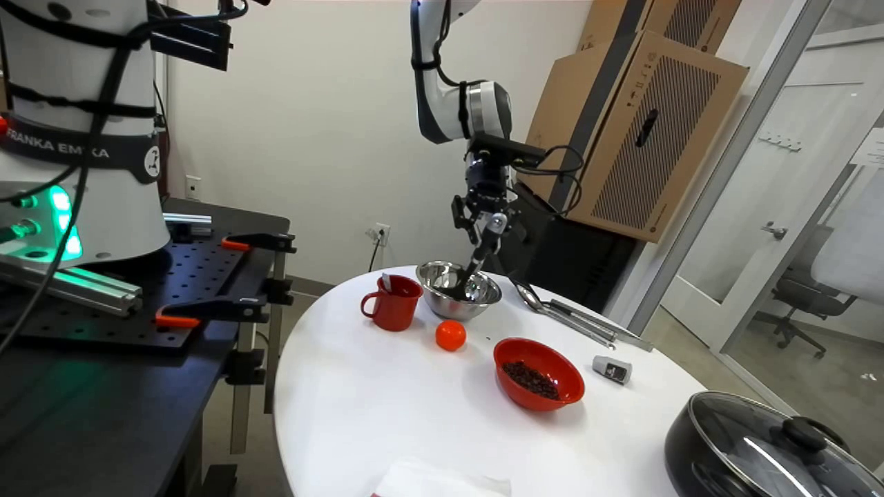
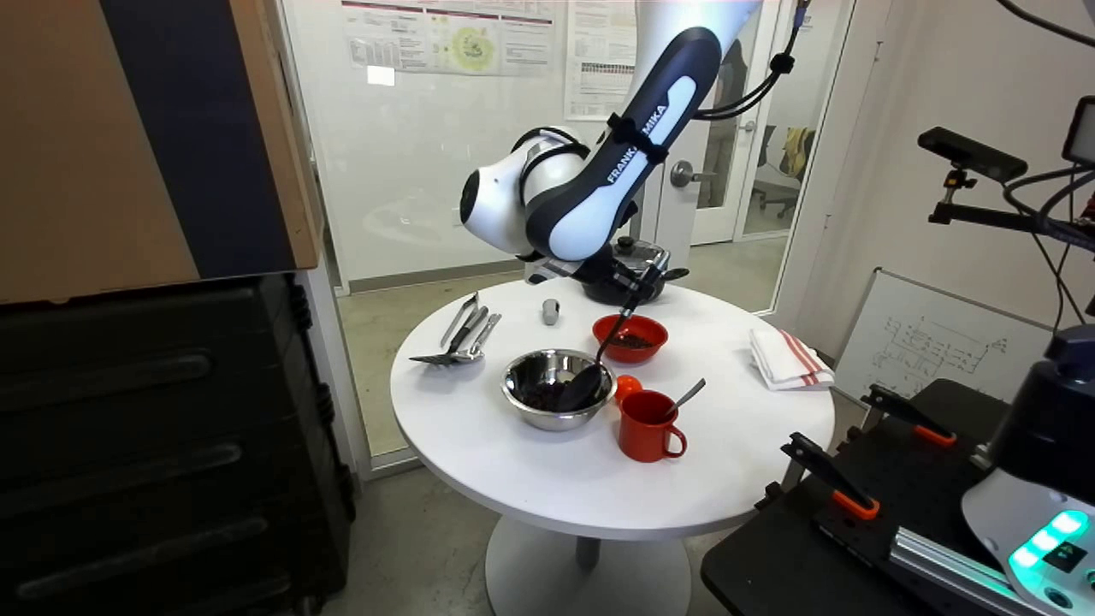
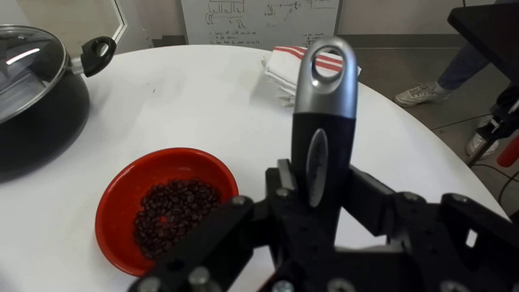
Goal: Pick the spoon and stir the contents in the silver bowl
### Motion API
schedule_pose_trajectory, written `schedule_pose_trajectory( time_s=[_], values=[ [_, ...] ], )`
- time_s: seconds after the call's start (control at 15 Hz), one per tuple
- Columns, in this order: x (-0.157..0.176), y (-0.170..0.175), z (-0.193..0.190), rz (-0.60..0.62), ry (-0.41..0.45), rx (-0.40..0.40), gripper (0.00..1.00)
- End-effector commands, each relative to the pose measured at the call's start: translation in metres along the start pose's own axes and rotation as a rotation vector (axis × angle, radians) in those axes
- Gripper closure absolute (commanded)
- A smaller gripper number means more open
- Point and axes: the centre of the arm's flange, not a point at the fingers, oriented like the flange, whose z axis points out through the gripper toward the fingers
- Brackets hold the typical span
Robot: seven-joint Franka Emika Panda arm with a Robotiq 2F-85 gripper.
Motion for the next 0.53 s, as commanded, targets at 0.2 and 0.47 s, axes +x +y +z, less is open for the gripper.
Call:
schedule_pose_trajectory(
  time_s=[0.2,0.47],
  values=[
    [0.009,0.011,-0.011,0.122,-0.07,-0.043,0.92],
    [0.025,0.005,-0.023,0.149,-0.049,-0.075,0.92]
  ],
)
